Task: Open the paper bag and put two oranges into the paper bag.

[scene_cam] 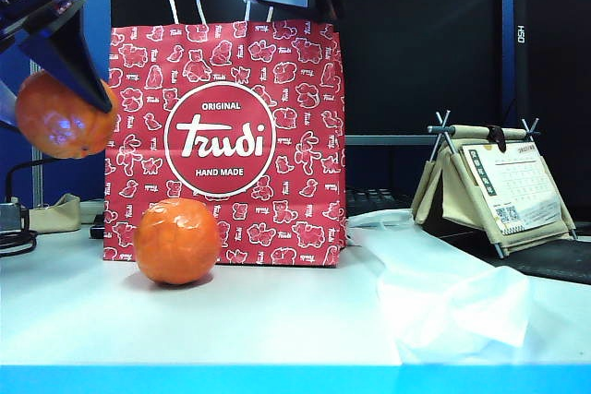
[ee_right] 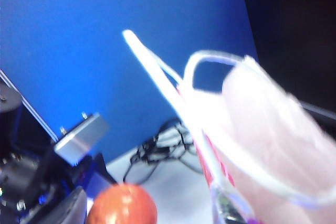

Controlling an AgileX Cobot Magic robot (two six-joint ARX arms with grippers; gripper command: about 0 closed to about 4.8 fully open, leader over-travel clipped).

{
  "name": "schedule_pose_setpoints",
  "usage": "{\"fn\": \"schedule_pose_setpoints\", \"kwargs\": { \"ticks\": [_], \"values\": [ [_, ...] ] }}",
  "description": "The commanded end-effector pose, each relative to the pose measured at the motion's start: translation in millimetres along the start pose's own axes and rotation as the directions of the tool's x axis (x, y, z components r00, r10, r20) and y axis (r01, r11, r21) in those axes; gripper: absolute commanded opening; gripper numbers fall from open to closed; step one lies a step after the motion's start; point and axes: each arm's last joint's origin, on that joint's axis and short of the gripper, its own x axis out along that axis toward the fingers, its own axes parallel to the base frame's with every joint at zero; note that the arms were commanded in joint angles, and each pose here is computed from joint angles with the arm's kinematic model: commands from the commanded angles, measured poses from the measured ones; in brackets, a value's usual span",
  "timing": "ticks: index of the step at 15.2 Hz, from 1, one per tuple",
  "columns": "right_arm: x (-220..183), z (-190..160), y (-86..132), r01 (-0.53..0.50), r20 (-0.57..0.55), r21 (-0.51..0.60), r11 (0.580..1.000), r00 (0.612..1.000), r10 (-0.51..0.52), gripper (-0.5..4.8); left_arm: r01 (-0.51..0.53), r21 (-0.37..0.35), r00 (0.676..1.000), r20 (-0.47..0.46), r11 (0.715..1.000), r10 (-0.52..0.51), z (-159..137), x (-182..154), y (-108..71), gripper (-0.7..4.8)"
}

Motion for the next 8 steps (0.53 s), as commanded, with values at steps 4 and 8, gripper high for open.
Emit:
{"fn": "schedule_pose_setpoints", "kwargs": {
  "ticks": [4, 8],
  "values": [
    [-16.2, 8.3, 10.7, 0.172, -0.035, -0.189, 0.967, 0.983, -0.182, 3.05, 0.012, 0.016, 1.0, 0.029, 1.0, -0.012, 4.5, -2.3, -1.3, -0.05],
    [-8.7, 10.6, 6.4, 0.166, 0.036, -0.189, 0.968, 0.986, -0.162, 2.72, 0.031, 0.026, 0.998, 0.052, 0.999, -0.033, 6.9, -2.4, -2.1, -0.05]
  ]
}}
